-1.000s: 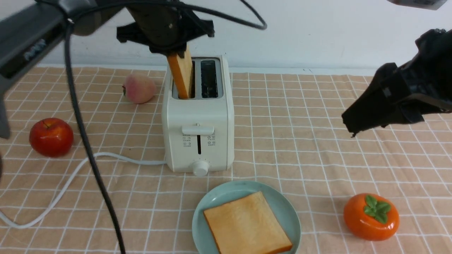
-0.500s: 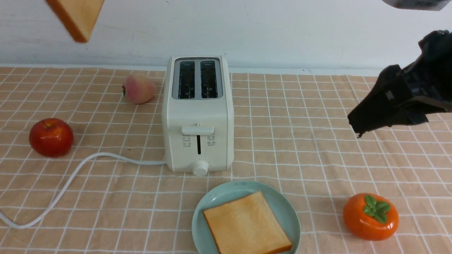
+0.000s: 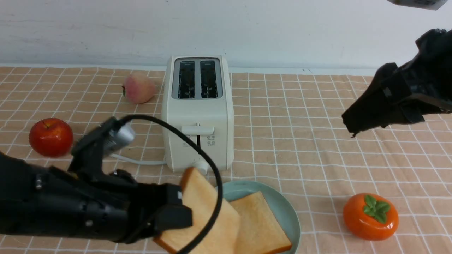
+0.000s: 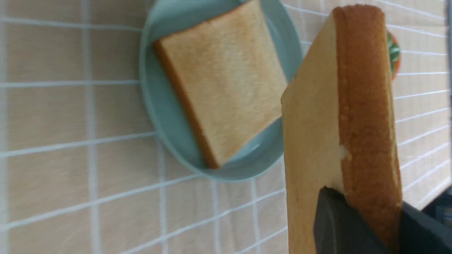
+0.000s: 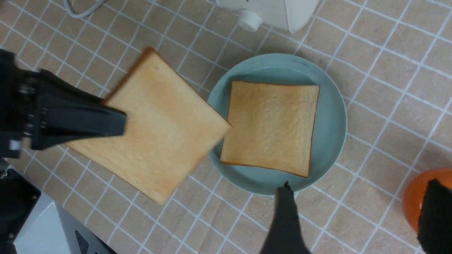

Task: Take toasted bread from bread machine on light coffee tablecloth place on plate.
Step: 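Place the slice of bread on the plate with the left gripper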

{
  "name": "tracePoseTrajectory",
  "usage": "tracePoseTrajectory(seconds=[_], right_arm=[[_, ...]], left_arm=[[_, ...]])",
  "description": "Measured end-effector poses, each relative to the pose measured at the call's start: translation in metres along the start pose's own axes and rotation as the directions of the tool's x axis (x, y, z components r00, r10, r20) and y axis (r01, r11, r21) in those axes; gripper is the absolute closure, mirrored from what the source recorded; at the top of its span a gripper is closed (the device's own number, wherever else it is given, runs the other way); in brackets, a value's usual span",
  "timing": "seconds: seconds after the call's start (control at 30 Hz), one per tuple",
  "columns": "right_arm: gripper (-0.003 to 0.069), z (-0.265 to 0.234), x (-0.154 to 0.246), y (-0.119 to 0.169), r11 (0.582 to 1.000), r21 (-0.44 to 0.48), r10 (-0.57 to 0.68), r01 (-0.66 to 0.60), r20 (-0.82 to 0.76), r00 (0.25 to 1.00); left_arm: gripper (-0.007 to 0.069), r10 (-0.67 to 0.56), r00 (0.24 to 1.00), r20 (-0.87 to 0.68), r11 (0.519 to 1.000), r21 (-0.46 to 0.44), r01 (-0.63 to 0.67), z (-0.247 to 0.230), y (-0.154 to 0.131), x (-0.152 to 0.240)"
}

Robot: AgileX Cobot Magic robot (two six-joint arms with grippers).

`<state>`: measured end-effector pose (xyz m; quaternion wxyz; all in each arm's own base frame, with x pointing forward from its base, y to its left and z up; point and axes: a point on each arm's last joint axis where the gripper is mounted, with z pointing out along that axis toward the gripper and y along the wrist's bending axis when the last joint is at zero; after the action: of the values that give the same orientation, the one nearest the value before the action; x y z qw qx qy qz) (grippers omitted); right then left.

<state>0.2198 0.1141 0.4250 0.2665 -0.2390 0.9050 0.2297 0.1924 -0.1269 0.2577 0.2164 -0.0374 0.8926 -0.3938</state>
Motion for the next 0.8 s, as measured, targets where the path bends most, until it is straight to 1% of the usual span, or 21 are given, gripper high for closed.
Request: tracePoseTrajectory(seconds=[0.03, 0.07, 0.1, 0.13, 0.2, 0.27, 0.4, 0.47, 0.5, 0.53, 0.67, 0.7, 0.73, 0.77, 0.8], right_arm=[[0.018, 0.0, 0.0, 0.0, 1.0, 0.0, 0.0, 0.0, 0.0, 1.0], [0.0181, 0.0, 0.0, 0.0, 1.0, -0.005, 0.002, -0.002, 0.001, 1.0], [0.0181, 0.0, 0.0, 0.001, 1.0, -0.006, 0.002, -0.002, 0.001, 1.0], [0.0181, 0.0, 0.0, 0.001, 1.0, -0.006, 0.002, -0.002, 0.001, 1.0], [0.0181, 0.0, 0.0, 0.001, 1.0, -0.006, 0.002, -0.002, 0.001, 1.0], [0.0181, 0.0, 0.0, 0.001, 1.0, -0.006, 0.002, -0.002, 0.001, 1.0], [0.0181, 0.0, 0.0, 0.001, 1.0, -0.006, 0.002, -0.002, 0.001, 1.0], [0.0181, 0.0, 0.0, 0.001, 1.0, -0.006, 0.002, -0.002, 0.001, 1.0], [0.0181, 0.0, 0.0, 0.001, 1.0, -0.006, 0.002, -0.002, 0.001, 1.0], [0.0181, 0.0, 0.0, 0.001, 1.0, -0.006, 0.002, -0.002, 0.001, 1.0], [0.0182, 0.0, 0.0, 0.0, 1.0, -0.006, 0.002, -0.002, 0.0, 1.0], [0.0182, 0.0, 0.0, 0.0, 1.0, -0.006, 0.002, -0.002, 0.0, 1.0], [0.0182, 0.0, 0.0, 0.0, 1.0, -0.006, 0.002, -0.002, 0.0, 1.0], [0.0182, 0.0, 0.0, 0.0, 1.0, -0.006, 0.002, -0.002, 0.0, 1.0], [0.0182, 0.0, 0.0, 0.0, 1.0, -0.006, 0.002, -0.002, 0.0, 1.0]], left_arm=[[0.0547, -0.004, 1.0, -0.005, 1.0, 0.003, 0.005, 0.003, 0.002, 0.0], [0.0547, 0.01, 1.0, 0.005, 0.998, 0.064, -0.01, 0.016, 0.003, -0.003], [0.0547, 0.027, 0.999, 0.019, 0.994, 0.105, -0.029, 0.028, 0.005, -0.008], [0.0547, 0.034, 0.999, 0.02, 0.993, 0.113, -0.036, 0.034, 0.008, -0.009], [0.0547, 0.087, 0.996, 0.036, 0.988, 0.122, -0.091, 0.044, 0.011, -0.013], [0.0547, 0.146, 0.989, 0.028, 0.985, 0.092, -0.148, 0.064, 0.021, -0.02], [0.0545, 0.092, 0.996, 0.002, 0.995, 0.036, -0.092, 0.087, 0.035, -0.027], [0.052, 0.065, 0.998, 0.002, 0.998, 0.009, -0.065, 0.095, 0.04, -0.031], [0.0484, 0.058, 0.998, 0.002, 0.998, -0.001, -0.058, 0.098, 0.042, -0.033], [0.0472, 0.056, 0.998, 0.003, 0.998, -0.001, -0.056, 0.098, 0.042, -0.033], [0.0267, 0.082, 0.997, 0.016, 0.997, -0.008, -0.082, 0.096, 0.04, -0.036], [0.019, 0.121, 0.992, 0.016, 0.992, -0.026, -0.121, 0.094, 0.039, -0.036], [0.0178, 0.12, 0.993, 0.017, 0.992, -0.025, -0.12, 0.093, 0.039, -0.036], [0.0064, 0.177, 0.984, 0.029, 0.983, -0.065, -0.175, 0.086, 0.037, -0.038], [0.0053, 0.176, 0.984, 0.032, 0.982, -0.07, -0.174, 0.085, 0.037, -0.038]])
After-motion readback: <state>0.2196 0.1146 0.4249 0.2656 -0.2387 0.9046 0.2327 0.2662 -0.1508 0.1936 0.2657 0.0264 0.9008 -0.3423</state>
